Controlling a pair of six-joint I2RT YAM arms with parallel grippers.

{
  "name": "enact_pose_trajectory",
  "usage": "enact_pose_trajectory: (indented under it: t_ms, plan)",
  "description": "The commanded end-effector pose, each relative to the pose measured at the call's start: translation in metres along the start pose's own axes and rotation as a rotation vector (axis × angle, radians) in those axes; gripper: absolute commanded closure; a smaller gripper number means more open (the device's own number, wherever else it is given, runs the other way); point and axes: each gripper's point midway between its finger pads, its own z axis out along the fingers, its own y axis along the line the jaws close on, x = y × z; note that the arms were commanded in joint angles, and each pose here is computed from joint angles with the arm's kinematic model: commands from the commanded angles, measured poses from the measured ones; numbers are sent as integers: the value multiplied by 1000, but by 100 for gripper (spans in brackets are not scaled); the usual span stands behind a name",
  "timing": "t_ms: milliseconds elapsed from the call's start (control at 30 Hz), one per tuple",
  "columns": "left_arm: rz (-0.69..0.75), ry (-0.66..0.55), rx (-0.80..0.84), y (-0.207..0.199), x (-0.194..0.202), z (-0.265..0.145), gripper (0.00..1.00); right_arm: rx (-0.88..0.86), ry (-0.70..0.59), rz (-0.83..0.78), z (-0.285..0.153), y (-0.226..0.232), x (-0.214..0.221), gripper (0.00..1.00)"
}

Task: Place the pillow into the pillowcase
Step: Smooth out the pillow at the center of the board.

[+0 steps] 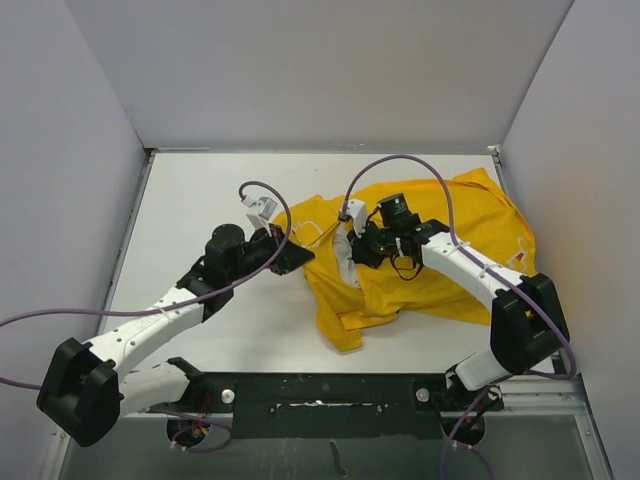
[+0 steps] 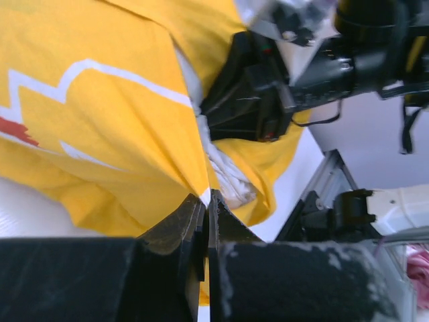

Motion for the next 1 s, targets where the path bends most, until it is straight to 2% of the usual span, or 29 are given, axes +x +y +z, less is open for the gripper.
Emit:
enact_pose_trajectory:
  t_ms: [0, 100, 167, 267, 400, 500, 567, 633, 733, 833, 967]
  plan:
    - [26, -104, 385, -102, -58, -15, 100, 155, 7, 86, 5, -35, 12, 100]
    - [-23, -44, 503, -122, -47, 2, 100, -61, -32, 181, 25, -8, 8, 100]
    - [-63, 8, 528, -123, -28, 19, 100, -306, -97, 226, 27, 24, -7, 98]
    - [-119, 50, 498, -107, -7, 44, 100, -550, -183, 218, 10, 50, -31, 82]
    - [-176, 34, 223, -32, 4, 52, 79, -594, -269, 100, -29, 56, -55, 63]
    - [-73, -17, -39, 10, -5, 28, 55, -538, -314, 18, -57, 50, -61, 48]
    - [-2, -36, -133, 17, -14, 6, 42, -513, -348, -19, -72, 47, -62, 41]
    - [54, -51, -170, 14, -24, -12, 37, -502, -387, -47, -84, 45, -62, 37]
    - [105, -59, -193, 5, -33, -35, 36, -490, -433, -79, -100, 44, -61, 34]
    - [100, -108, -100, -23, -46, -47, 38, -488, -478, -94, -109, 43, -60, 32]
    - [45, -114, 68, -71, -49, -43, 53, -474, -475, -69, -105, 38, -54, 32]
